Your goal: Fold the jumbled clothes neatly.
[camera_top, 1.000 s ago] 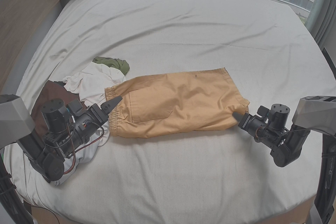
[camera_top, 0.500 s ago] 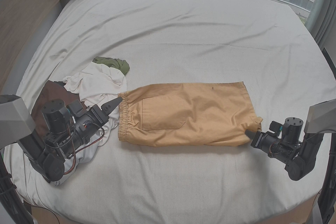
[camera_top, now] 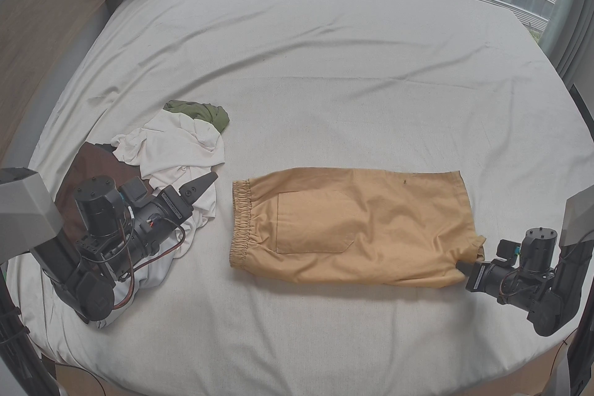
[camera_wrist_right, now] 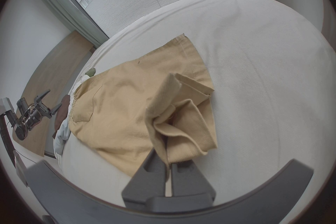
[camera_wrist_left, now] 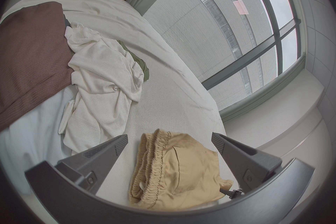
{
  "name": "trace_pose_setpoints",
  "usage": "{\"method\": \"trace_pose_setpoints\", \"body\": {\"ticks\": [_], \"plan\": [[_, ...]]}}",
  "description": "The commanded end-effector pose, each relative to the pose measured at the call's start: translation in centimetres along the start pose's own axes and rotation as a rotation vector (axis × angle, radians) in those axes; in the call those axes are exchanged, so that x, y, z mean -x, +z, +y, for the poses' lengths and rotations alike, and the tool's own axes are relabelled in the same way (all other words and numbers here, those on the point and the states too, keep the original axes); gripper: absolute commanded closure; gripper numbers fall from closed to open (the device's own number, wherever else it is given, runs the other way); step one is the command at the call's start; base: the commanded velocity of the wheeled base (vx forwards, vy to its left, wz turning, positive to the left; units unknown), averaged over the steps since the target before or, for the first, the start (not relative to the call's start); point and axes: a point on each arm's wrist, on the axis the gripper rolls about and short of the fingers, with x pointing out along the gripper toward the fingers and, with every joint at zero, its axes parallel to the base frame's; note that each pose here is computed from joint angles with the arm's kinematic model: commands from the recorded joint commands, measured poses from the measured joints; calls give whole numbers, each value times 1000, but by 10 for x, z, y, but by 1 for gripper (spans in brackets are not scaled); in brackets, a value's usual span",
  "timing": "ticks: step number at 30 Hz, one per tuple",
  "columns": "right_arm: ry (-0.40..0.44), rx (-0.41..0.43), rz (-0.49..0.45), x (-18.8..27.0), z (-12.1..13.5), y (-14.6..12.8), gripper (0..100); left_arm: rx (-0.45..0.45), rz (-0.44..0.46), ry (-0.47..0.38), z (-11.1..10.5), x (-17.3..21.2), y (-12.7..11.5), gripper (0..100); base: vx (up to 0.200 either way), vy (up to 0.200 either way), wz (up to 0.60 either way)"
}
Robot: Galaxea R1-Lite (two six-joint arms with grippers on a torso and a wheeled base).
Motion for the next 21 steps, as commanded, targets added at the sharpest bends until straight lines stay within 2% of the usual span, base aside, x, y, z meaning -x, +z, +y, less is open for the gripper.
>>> {"method": "trace_pose_setpoints", "body": {"ticks": [1, 9, 10, 15, 21], "plan": [[-30, -16, 14, 10, -5, -3, 100, 1, 4, 0, 0, 0, -1, 0, 0, 0, 0], [-48, -17, 28, 12, -10, -5, 100, 1, 10, -1, -1, 0, -3, 0, 0, 0, 0], [-47, -16, 28, 12, -10, -6, 0, 1, 10, -1, -1, 0, -3, 0, 0, 0, 0], [-17, -10, 28, 12, -5, -5, 0, 1, 36, -6, -3, 2, -9, 0, 0, 0, 0], [86, 15, 25, 24, 10, -2, 0, 1, 72, -13, -6, 4, -18, 0, 0, 0, 0]]}}
